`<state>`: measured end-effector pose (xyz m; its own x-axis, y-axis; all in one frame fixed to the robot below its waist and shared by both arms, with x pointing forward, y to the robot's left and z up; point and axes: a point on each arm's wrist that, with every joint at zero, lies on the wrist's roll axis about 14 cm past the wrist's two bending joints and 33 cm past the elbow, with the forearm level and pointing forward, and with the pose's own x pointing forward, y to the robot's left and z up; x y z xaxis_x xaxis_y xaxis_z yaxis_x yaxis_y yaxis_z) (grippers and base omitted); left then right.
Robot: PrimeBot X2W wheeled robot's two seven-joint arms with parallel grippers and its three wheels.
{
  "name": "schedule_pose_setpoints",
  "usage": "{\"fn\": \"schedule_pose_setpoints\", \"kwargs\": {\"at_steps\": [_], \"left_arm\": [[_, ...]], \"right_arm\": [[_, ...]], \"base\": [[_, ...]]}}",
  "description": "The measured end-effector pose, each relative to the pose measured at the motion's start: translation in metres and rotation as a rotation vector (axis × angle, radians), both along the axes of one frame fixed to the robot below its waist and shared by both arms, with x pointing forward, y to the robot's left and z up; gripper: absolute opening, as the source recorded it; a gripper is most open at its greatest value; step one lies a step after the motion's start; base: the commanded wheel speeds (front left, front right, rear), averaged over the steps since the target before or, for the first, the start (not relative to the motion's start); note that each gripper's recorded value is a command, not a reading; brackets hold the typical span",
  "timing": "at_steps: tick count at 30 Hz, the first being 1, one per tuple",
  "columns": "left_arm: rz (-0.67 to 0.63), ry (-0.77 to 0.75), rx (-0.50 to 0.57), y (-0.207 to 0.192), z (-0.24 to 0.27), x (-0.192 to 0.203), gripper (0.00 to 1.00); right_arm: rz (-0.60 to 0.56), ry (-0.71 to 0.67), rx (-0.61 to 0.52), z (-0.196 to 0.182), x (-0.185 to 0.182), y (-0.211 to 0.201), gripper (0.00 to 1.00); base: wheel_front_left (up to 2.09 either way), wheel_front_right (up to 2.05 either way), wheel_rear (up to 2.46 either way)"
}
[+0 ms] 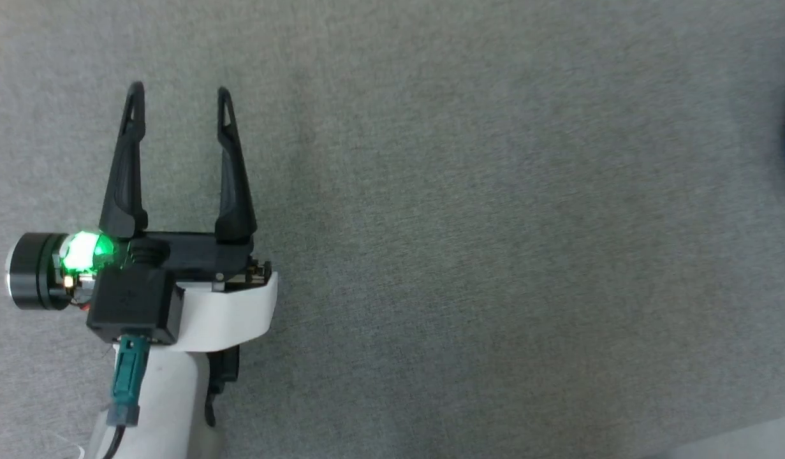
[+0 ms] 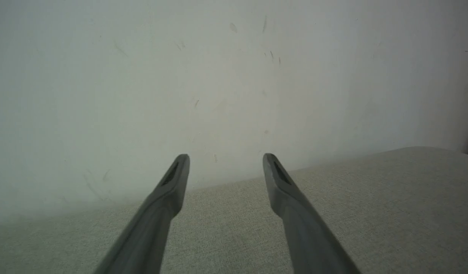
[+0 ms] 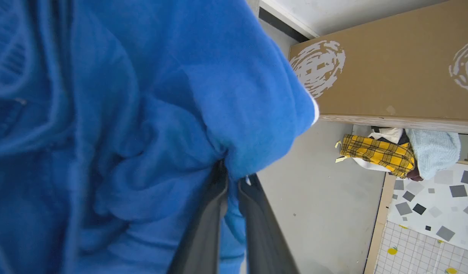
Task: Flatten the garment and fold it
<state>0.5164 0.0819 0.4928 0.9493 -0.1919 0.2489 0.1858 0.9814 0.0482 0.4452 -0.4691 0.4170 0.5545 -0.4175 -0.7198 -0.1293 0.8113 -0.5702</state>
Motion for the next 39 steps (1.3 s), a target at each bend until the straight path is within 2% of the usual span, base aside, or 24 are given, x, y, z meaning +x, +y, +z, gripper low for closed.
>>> {"fn": "schedule_pose_setpoints", "kwargs": {"at_steps": [3,4,5,10,14,17,23,31,35,39], "left_arm": [[0.01,0.016,0.0,0.002,-0.008,0.001,1.0],[0.015,0.019,0.002,0.003,-0.01,0.001,1.0],[0.02,0.02,0.006,0.005,-0.01,0.0,1.0],[0.041,0.023,0.007,0.01,-0.003,-0.004,1.0],[0.068,0.036,0.009,0.018,0.004,-0.017,1.0],[0.106,0.047,0.024,0.031,0.01,-0.031,1.0],[0.17,0.058,0.042,0.056,0.022,-0.057,1.0],[0.229,0.049,0.061,0.082,0.039,-0.087,1.0],[0.257,0.049,0.059,0.093,0.044,-0.102,1.0],[0.274,0.042,0.053,0.1,0.05,-0.117,1.0]], "right_arm": [[-0.033,0.026,0.026,-0.024,-0.002,0.002,0.0],[-0.044,0.03,0.031,-0.029,-0.003,0.002,0.29],[-0.054,0.033,0.034,-0.033,-0.004,0.002,1.0],[-0.042,-0.08,0.0,-0.006,0.007,-0.01,1.0],[0.018,-0.326,-0.038,0.06,0.034,-0.016,1.0],[0.076,-0.549,-0.007,0.109,0.051,-0.003,1.0],[0.301,-0.902,0.074,0.178,0.07,0.065,1.0],[0.448,-1.249,0.335,0.234,0.054,0.177,1.0],[0.476,-1.338,0.484,0.234,0.026,0.226,1.0],[0.461,-1.335,0.599,0.215,-0.002,0.258,1.0]], "base": [[0.0,0.0,0.0],[0.0,0.0,0.0],[0.0,0.0,0.0],[0.0,0.0,0.0],[0.0,0.0,0.0],[0.0,0.0,0.0],[0.0,0.0,0.0],[0.0,0.0,0.0],[0.0,0.0,0.0],[0.0,0.0,0.0]]}}
